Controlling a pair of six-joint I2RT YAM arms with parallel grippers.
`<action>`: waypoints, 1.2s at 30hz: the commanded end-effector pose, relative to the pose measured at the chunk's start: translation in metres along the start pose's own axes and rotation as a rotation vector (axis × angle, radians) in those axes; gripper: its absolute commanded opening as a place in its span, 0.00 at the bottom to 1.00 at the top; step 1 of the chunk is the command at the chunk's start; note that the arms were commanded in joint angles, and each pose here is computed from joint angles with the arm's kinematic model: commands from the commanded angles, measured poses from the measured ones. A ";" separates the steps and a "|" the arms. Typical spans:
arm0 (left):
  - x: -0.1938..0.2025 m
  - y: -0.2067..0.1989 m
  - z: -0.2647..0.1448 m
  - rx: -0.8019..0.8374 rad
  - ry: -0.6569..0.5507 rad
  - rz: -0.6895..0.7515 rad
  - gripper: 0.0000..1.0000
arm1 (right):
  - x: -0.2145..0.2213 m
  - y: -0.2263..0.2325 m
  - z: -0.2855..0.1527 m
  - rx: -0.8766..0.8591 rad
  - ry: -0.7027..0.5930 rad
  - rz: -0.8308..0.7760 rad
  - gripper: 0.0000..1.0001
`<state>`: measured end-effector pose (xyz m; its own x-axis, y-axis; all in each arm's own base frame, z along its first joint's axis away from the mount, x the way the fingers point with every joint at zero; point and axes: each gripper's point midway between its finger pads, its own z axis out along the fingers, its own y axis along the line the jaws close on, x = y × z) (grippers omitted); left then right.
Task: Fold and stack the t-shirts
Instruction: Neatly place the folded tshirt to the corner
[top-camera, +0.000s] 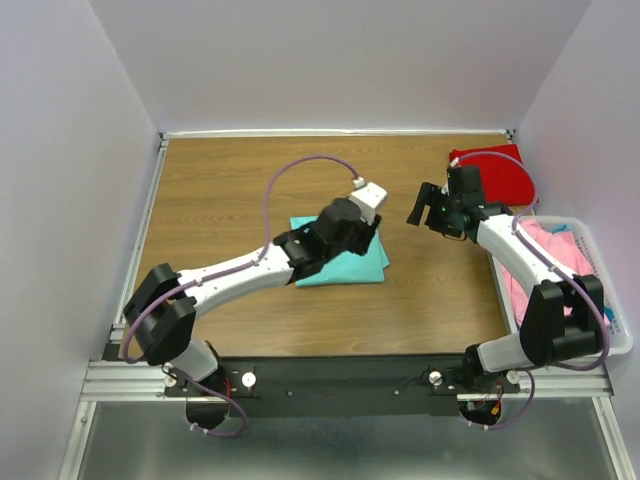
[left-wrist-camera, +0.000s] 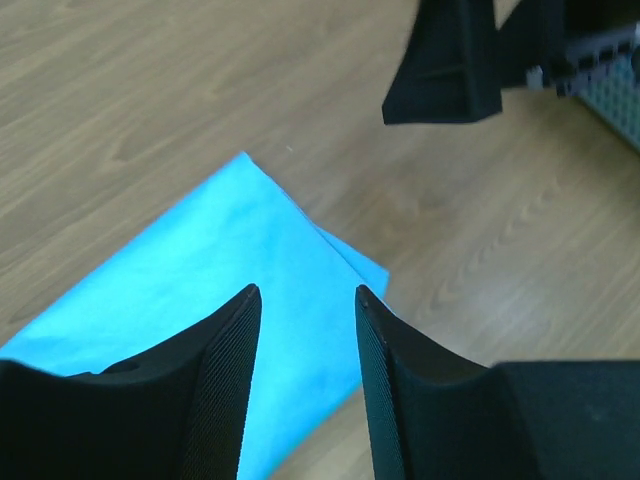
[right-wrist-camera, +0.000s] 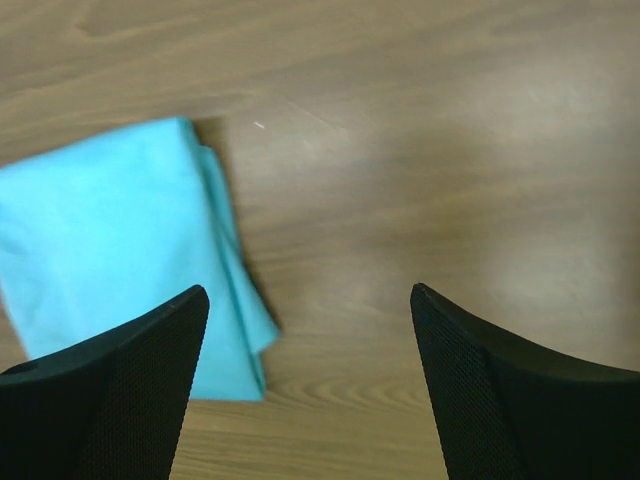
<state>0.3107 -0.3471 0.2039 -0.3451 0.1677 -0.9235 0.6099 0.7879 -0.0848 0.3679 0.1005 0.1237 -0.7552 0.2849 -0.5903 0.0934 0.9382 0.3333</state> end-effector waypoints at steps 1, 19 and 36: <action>0.055 -0.015 0.005 -0.055 0.216 0.271 0.52 | 0.044 -0.058 -0.017 0.245 0.084 0.001 0.91; 0.162 -0.081 0.055 0.088 0.516 0.572 0.49 | 0.064 -0.074 -0.021 0.276 0.113 0.028 0.91; 0.186 -0.071 0.053 0.079 0.576 0.587 0.02 | 0.070 -0.033 0.001 0.053 0.176 0.093 0.89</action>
<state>0.2442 -0.4111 0.0240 -0.2523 0.8205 -0.5130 0.8401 0.4489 0.3046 0.3068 0.0727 0.0728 -0.8371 0.3044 -0.4545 0.2122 0.9465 0.2431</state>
